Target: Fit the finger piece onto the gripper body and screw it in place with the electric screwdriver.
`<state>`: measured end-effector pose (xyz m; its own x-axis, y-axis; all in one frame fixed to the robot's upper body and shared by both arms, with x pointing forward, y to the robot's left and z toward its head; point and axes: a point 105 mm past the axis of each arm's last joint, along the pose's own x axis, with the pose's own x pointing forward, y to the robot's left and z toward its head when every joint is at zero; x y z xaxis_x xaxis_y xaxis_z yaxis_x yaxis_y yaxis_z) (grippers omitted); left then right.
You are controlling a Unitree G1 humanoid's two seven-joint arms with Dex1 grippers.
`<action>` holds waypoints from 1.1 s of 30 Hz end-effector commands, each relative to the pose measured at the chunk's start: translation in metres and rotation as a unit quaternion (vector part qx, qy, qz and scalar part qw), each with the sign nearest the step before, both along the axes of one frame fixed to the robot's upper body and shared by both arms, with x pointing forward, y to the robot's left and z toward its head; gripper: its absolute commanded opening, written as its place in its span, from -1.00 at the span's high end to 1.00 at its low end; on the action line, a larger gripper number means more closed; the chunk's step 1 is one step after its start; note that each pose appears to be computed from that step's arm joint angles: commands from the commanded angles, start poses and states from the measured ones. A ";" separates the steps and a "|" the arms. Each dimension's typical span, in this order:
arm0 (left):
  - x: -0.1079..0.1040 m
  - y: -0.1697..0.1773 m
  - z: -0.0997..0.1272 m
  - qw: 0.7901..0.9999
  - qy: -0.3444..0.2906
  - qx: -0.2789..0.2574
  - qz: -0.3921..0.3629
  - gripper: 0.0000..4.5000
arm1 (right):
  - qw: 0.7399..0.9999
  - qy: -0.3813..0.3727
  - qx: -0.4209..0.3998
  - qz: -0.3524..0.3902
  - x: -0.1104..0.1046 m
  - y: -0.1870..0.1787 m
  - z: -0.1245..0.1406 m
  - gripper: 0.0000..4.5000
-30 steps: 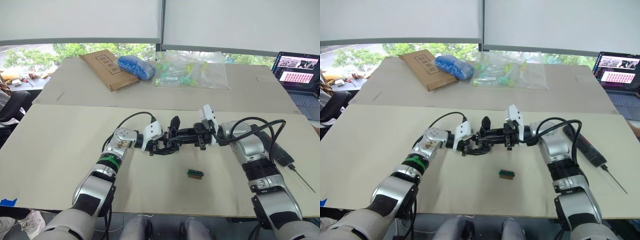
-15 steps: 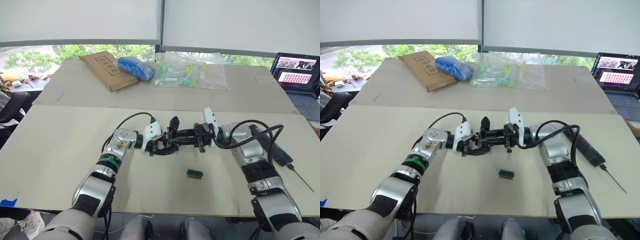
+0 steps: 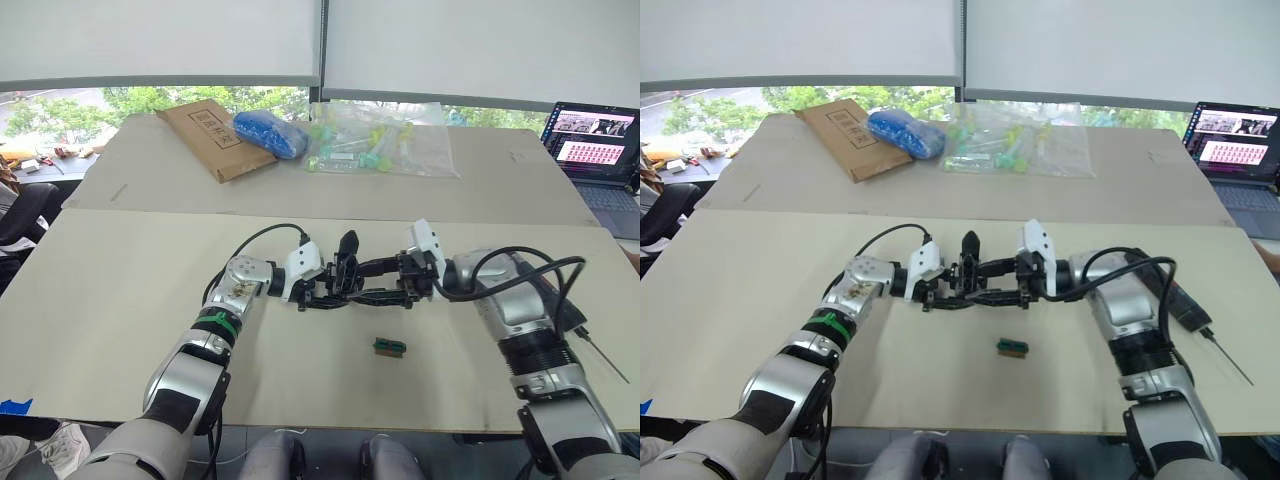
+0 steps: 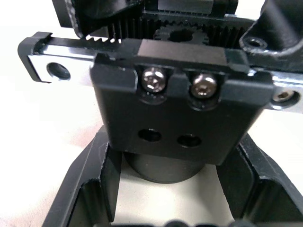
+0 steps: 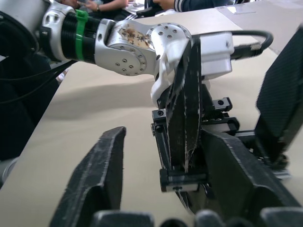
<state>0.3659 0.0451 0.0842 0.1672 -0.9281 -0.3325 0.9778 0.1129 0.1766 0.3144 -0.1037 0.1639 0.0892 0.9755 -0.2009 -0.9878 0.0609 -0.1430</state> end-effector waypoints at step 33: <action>-0.130 0.072 0.133 0.997 -0.031 0.001 -0.069 -1.00 | 0.772 0.071 -0.395 -0.493 0.006 -0.284 0.005 -0.98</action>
<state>0.2409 0.1193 0.2032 0.0552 -0.9350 -0.3503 0.9799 -0.0167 0.1990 0.3207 -0.3829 0.1643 0.6340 0.0202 -0.7731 -0.5460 0.7197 -0.4289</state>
